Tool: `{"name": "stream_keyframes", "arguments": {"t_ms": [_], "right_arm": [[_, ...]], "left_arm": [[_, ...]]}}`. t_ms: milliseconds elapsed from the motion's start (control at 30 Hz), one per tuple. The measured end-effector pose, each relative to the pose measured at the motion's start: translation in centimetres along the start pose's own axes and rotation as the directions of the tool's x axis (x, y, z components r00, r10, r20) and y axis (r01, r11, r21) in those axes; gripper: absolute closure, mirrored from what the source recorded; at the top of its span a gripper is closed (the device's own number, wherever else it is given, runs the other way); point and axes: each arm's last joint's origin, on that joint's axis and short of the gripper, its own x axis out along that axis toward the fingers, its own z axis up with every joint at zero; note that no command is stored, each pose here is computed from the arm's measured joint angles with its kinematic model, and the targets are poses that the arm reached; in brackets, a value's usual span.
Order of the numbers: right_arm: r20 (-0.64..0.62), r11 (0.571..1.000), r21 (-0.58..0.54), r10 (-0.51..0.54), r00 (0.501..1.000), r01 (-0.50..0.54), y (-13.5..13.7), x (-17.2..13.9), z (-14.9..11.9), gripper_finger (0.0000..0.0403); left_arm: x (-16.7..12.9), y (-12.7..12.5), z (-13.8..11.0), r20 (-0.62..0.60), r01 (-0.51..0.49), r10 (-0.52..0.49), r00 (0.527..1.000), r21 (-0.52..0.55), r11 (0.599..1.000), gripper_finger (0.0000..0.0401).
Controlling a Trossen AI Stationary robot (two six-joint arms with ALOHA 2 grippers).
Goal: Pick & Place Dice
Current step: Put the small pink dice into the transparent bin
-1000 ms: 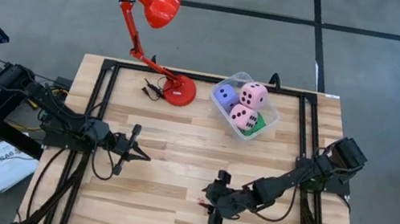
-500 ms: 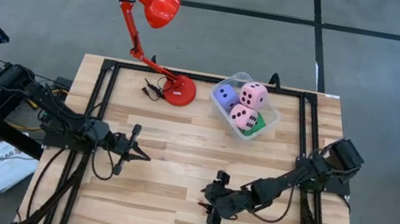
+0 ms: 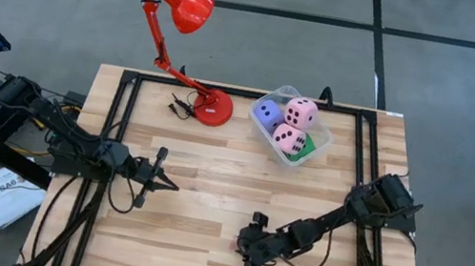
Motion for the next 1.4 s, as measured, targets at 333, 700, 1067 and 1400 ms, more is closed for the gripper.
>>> {"name": "stream_keyframes", "arguments": {"t_ms": [333,700,1067,1400], "right_arm": [[-0.001,1.0,0.008,0.001,1.0,-0.001,-0.1,-0.1,0.1,0.0204],[-0.026,0.999,0.01,0.042,0.999,-0.042,0.0,-0.1,0.1,0.0206],[-0.031,0.999,0.025,0.043,0.999,-0.042,-0.6,0.0,0.4,0.0209],[-0.04,0.998,0.028,0.05,0.998,-0.049,-1.2,0.3,0.7,0.0209]], "left_arm": [[0.0,0.0,0.1,0.008,-0.001,0.001,1.0,-0.001,1.0,0.04],[0.0,0.0,0.1,0.007,-0.001,0.001,1.0,-0.001,1.0,0.04],[0.0,0.0,0.1,0.007,-0.001,0.001,1.0,-0.001,1.0,0.04],[0.0,0.0,0.1,0.007,-0.001,0.001,1.0,-0.001,1.0,0.04]]}}
